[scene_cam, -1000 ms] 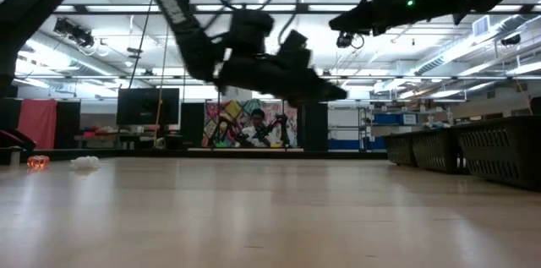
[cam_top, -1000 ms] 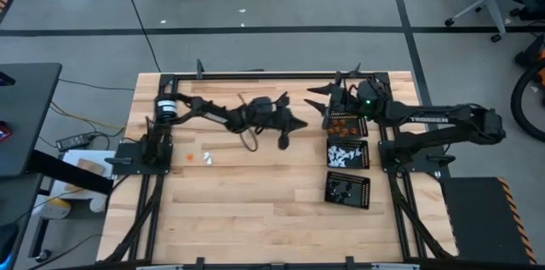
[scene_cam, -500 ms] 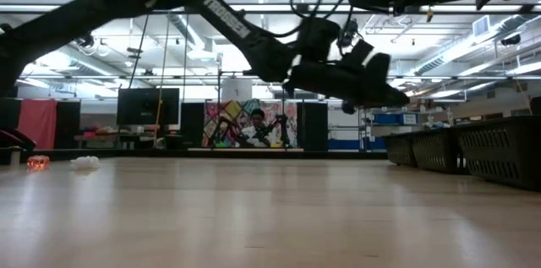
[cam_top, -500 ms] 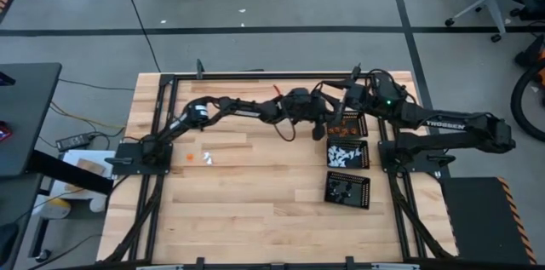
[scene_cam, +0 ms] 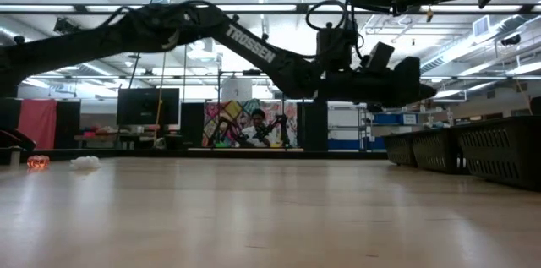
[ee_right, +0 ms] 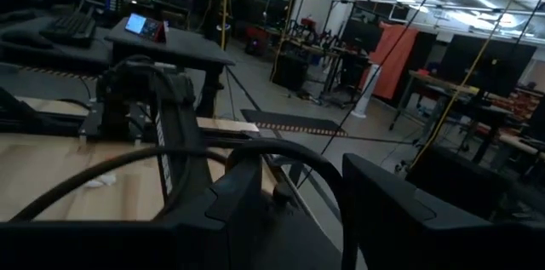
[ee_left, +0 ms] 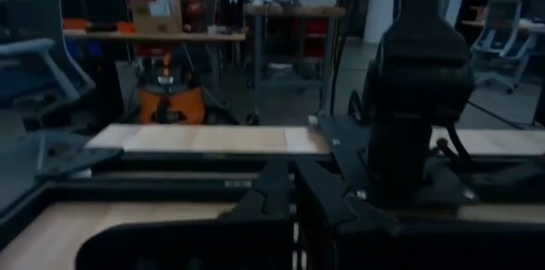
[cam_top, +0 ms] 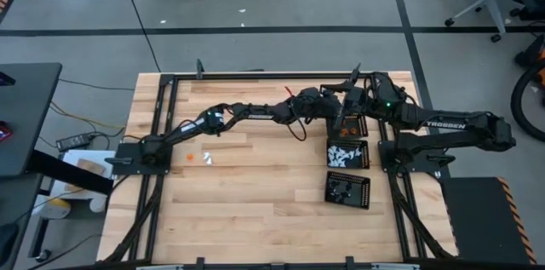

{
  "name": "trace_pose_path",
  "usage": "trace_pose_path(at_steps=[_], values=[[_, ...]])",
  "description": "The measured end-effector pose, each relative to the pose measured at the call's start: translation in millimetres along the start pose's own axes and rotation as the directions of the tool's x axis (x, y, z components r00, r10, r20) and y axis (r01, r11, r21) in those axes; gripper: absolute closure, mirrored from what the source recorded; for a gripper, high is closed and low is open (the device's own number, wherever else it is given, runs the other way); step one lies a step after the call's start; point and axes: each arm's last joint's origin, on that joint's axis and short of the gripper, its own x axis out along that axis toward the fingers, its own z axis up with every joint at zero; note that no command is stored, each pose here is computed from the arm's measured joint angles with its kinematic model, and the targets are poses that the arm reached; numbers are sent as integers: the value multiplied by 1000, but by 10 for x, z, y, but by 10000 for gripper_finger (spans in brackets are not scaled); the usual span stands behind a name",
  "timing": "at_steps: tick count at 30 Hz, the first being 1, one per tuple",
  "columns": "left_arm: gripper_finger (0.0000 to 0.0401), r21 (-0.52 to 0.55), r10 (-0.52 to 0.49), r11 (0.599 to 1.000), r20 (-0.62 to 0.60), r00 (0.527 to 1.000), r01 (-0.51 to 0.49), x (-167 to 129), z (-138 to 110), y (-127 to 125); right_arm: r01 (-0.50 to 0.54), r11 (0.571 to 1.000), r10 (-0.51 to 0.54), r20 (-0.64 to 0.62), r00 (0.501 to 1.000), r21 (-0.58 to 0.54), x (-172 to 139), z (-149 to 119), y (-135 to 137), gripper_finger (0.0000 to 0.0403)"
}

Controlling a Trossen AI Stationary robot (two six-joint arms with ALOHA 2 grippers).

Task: Sort Halloween decoration
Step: Put the orange pumpkin toy into the top black bin

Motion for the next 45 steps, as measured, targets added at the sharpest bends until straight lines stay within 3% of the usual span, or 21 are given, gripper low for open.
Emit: trace_pose_path(at_steps=[7,15,24,29,35,45], values=[[396,13,10,1000,76,997,-11,90,-69,8,-1,1000,1,-15,1000,-1,3,-17,6,234],[393,45,13,999,75,997,-16,104,-108,-39,-2,1000,2,-20,1000,-2,3,-22,10,234],[361,175,-19,985,96,995,2,148,-99,-238,-6,1000,6,-9,1000,1,0,-7,11,234],[323,176,-22,984,83,996,8,151,-98,-254,-7,1000,7,-19,1000,-2,-3,-15,13,234],[302,209,-14,978,-44,999,23,117,114,-228,45,999,-46,-9,999,-23,-152,72,-9,234],[337,329,28,943,-243,970,55,25,440,-372,46,998,-46,-2,999,-40,-289,126,4,234]])
